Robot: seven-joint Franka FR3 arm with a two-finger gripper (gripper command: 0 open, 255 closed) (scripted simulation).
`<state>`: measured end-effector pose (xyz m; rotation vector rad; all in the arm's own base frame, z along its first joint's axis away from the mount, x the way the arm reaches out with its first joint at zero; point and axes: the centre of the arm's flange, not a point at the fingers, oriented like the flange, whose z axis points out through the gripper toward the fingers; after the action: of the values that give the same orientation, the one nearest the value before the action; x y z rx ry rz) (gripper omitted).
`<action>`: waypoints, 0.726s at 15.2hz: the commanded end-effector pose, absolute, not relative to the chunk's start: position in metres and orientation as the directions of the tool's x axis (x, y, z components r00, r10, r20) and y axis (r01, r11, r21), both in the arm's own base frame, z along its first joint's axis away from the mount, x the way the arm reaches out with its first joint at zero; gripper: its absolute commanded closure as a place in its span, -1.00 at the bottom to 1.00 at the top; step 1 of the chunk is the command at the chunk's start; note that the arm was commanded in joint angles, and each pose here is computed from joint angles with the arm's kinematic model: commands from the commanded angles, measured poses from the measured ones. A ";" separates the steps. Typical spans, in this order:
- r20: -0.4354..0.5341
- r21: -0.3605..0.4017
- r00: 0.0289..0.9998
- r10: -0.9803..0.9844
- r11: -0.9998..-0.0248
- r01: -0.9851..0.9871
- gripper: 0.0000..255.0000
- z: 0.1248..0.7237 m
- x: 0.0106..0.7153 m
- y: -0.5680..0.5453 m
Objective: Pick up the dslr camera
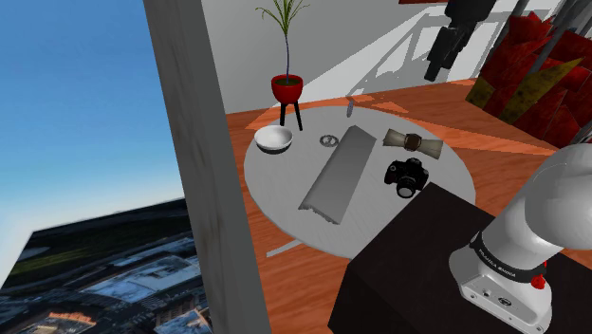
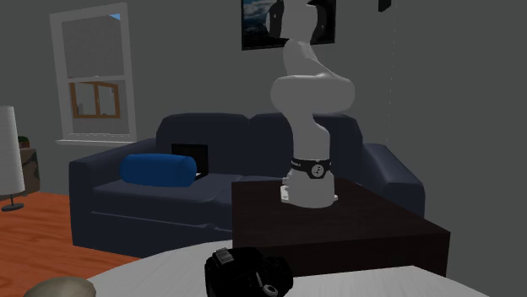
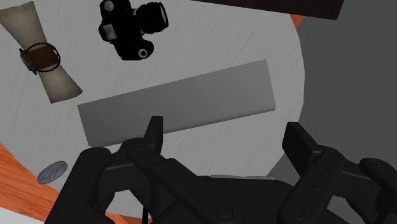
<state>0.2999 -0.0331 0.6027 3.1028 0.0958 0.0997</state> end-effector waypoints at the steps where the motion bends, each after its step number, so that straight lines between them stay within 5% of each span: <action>1: 0.063 0.038 0.996 0.063 -0.997 0.060 -1.00 0.603 0.300 -0.033; 11: 0.017 -0.034 0.959 -0.285 -0.958 -0.284 -1.00 0.488 0.331 -0.102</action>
<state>0.3277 -0.0957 0.4994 3.1413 -0.3954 0.0391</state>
